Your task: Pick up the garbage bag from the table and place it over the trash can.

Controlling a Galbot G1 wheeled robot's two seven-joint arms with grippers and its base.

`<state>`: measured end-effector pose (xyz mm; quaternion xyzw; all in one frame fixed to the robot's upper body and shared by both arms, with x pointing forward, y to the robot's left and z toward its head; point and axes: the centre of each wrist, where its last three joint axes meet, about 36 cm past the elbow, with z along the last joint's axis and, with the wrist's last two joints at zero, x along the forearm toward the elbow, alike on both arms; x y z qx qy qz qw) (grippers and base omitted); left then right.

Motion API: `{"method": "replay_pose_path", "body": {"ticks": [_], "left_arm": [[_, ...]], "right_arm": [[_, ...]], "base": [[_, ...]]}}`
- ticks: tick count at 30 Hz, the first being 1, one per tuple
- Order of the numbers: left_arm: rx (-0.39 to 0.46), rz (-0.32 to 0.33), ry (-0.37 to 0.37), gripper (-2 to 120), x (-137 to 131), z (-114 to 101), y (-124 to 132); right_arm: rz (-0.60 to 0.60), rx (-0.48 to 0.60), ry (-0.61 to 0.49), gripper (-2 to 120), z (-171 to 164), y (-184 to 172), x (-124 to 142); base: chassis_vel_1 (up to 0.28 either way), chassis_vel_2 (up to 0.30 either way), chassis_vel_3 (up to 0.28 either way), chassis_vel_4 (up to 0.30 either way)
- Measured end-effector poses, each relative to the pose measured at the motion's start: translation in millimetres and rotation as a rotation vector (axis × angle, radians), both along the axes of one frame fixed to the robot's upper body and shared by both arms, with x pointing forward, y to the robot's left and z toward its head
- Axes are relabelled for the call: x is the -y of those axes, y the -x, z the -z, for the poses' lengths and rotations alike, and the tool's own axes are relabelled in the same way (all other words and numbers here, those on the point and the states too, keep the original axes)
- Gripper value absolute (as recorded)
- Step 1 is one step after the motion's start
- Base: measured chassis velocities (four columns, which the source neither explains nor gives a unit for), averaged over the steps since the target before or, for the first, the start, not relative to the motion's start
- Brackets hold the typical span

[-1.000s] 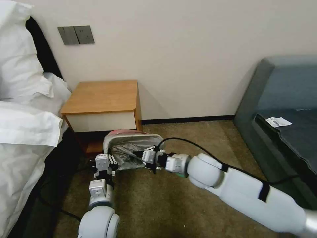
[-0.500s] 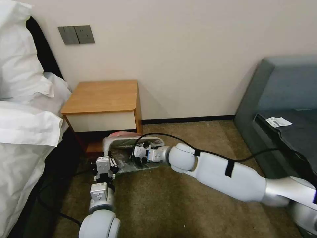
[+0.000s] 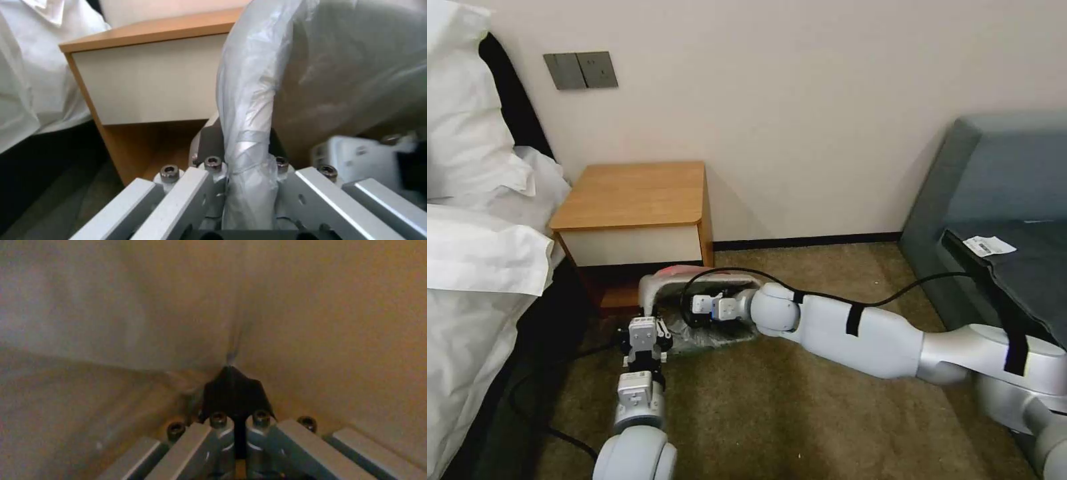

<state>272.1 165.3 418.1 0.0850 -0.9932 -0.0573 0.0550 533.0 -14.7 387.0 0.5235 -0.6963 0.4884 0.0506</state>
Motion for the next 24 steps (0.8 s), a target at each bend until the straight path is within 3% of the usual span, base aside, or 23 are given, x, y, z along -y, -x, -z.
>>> {"method": "replay_pose_path", "body": {"ticks": [12, 20, 24], "left_arm": [[-0.011, -0.005, 0.003, 4, 7, 4, 0], [-0.025, -0.028, -0.001, 4, -1, 12, -7], [-0.035, -0.042, 0.007, 4, -6, 13, -10]], "right_arm": [[0.0, 0.002, -0.011, 0, 5, 4, -6], [-0.034, 0.002, -0.121, 0, -33, 27, 9], [-0.051, -0.058, -0.201, 0, -52, 63, 22]], "base": [[0.0, 0.0, 0.0, 0.0], [0.0, 0.0, 0.0, 0.0], [0.0, 0.0, 0.0, 0.0]]}}
